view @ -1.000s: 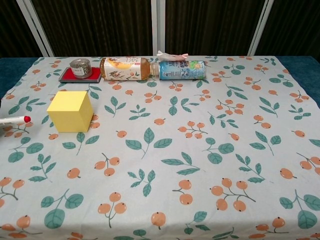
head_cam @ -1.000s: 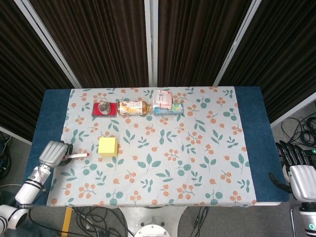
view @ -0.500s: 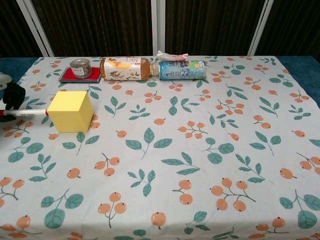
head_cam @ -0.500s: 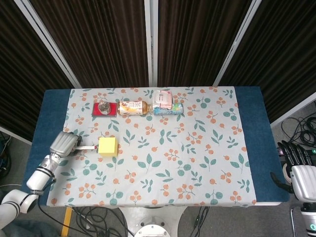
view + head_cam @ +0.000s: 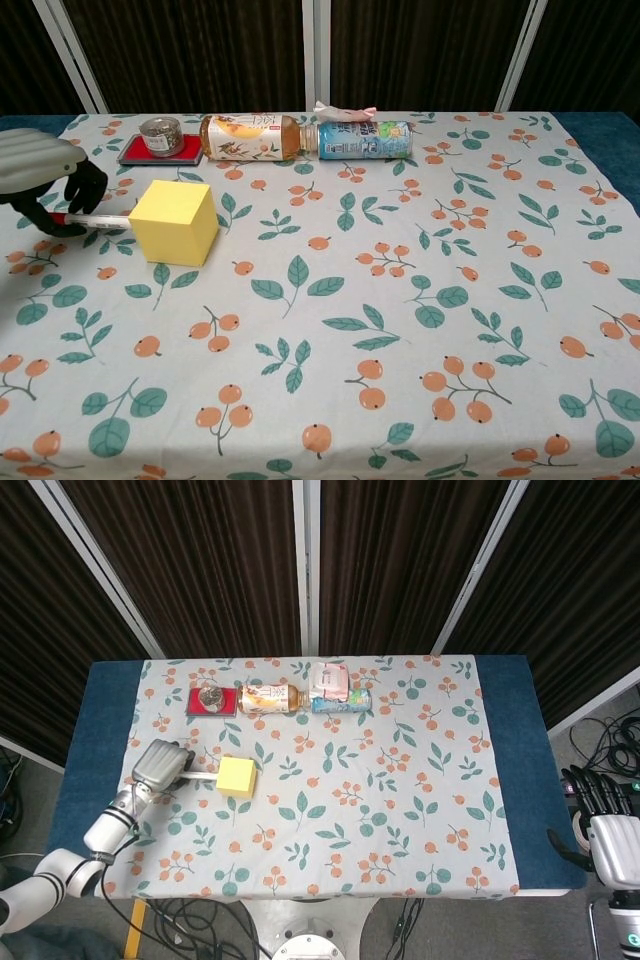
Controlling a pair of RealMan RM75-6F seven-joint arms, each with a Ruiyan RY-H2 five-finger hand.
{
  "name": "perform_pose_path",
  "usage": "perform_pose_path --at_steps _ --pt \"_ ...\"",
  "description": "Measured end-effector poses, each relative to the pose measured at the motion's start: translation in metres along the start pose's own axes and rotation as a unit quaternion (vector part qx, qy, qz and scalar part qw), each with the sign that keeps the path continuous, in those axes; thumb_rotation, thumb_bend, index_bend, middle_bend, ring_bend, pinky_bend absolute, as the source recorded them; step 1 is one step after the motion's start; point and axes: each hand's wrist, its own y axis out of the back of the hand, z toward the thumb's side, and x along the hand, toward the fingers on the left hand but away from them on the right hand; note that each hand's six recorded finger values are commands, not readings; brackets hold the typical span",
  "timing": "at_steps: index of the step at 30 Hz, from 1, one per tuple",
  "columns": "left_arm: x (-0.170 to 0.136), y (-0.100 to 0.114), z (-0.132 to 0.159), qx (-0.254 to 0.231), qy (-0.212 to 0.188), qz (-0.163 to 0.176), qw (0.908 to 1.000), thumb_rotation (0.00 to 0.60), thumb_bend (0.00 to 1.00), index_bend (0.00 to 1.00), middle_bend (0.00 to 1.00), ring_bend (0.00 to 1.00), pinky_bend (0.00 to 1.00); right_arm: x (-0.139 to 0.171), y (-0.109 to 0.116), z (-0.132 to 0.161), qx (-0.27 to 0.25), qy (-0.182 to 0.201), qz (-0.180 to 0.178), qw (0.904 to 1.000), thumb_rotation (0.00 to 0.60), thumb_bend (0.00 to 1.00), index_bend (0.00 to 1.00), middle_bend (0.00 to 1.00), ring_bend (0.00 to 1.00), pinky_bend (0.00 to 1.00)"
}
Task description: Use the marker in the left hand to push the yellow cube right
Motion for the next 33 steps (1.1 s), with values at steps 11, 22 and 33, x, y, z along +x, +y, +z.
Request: perform_pose_path --at_steps 11,22,33 --pt "0.024 0.018 0.051 -0.006 -0.045 0.012 0.9989 0.600 0.46 0.70 0.73 0.52 0.63 0.000 0.000 -0.001 0.000 0.000 0.002 1.0000 0.600 0.20 0.00 0.06 0.00 0.00" --pt "0.043 0.030 0.097 -0.006 -0.079 0.011 0.9968 0.600 0.46 0.70 0.73 0.52 0.63 0.000 0.001 -0.002 0.000 -0.001 0.002 1.0000 0.600 0.20 0.00 0.06 0.00 0.00" --pt "0.052 0.039 0.135 0.001 -0.103 0.003 0.9947 0.600 0.46 0.70 0.73 0.52 0.63 -0.002 0.000 -0.004 -0.001 0.000 0.004 1.0000 0.600 0.20 0.00 0.06 0.00 0.00"
